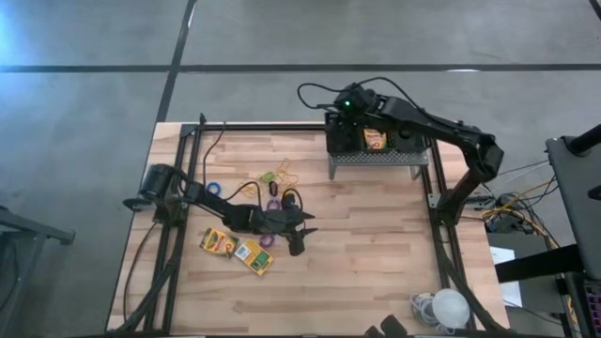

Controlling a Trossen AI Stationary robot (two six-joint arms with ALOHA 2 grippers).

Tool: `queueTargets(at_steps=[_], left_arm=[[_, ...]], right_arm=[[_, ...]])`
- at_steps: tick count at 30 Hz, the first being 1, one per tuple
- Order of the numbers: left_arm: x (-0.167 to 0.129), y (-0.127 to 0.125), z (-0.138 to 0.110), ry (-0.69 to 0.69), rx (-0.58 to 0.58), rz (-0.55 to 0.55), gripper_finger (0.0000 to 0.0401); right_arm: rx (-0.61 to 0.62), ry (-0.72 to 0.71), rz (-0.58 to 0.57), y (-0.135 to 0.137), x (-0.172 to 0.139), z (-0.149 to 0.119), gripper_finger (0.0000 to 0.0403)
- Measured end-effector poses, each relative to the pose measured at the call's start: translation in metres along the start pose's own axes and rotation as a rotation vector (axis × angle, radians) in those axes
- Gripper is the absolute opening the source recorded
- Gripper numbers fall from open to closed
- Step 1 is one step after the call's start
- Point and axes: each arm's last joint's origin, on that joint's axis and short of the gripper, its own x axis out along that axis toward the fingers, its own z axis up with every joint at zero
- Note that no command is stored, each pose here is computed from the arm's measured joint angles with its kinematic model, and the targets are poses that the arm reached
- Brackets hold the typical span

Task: Pick & Place Office Desk Supplies
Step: Put the black spring keychain into the right black basket on the shelf

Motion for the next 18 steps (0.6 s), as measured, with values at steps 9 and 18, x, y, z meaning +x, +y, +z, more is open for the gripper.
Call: queueTargets(at_steps=[9, 18], left_arm=[[-0.001, 0.000, 0.001, 0.004, -0.006, -0.002, 0.0195], [-0.021, 0.006, 0.008, 0.146, 0.003, 0.087, 0.0195]], right_arm=[[-0.100, -0.083, 0.123, 0.044, -0.041, -0.007, 0.0155], [-0.294, -0.143, 0.297, 0.131, -0.074, -0.062, 0.0128]])
